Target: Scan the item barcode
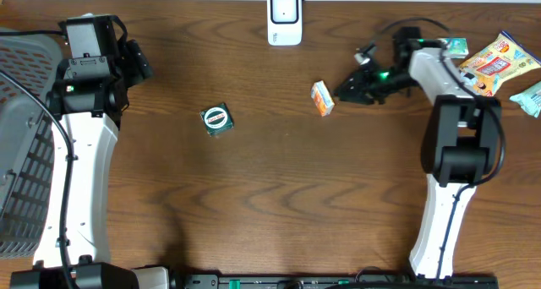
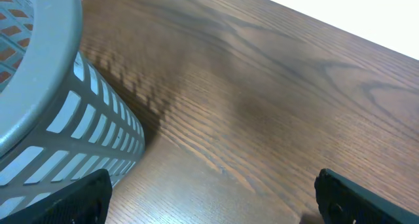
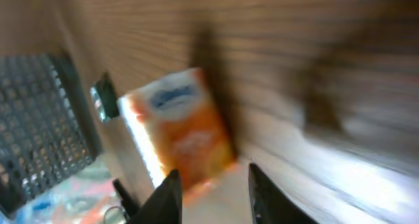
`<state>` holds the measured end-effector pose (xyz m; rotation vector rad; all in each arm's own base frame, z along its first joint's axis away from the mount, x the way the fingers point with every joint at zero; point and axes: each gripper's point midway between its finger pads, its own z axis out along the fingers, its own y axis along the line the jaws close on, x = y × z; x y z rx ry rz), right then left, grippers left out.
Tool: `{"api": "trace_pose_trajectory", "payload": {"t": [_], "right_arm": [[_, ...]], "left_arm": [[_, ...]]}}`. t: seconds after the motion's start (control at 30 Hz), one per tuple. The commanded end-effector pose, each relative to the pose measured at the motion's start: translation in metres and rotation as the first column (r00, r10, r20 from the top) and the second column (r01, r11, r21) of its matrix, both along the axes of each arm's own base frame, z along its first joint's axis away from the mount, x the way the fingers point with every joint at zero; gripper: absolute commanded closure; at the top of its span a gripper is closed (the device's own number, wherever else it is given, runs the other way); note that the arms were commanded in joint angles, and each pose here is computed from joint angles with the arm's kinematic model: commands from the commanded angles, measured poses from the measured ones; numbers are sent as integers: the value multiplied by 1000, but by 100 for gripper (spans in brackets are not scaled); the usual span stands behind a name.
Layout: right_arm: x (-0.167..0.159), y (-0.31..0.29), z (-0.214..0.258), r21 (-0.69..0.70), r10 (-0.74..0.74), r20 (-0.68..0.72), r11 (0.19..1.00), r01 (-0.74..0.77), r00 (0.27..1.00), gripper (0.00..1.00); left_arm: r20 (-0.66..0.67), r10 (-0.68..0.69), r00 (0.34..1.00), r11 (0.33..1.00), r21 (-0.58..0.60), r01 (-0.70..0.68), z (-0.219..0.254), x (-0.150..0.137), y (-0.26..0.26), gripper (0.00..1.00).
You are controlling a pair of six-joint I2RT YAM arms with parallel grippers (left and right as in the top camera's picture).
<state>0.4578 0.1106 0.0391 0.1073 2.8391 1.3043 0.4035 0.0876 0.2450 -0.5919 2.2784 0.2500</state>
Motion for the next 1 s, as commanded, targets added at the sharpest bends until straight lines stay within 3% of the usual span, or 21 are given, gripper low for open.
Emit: {"api": "trace_pose_trajectory", "payload": {"t": [0.0,0.23,0.4,0.6,0.97], "right_arm": [[19,-35,12,-117,-75,15,990,76,997,70],[29,-24,42,-207,14,96,978,6,995,71],[18,25,46,-215,166,139,967,-134,976,90],[2,58,33,-348,292,118,907,-236,949,89],[-13,56,31,-573,377,44,768,-285,925,92]], "left_arm": [[-7,2,1000,1000,15,-2,1,1,3,2],[-7,2,1000,1000,15,-2,1,1,3,2],[-6,2,1000,1000,15,-2,1,1,3,2],[-6,2,1000,1000,15,-2,1,1,3,2],[-7,2,1000,1000,15,-2,1,1,3,2]]}}
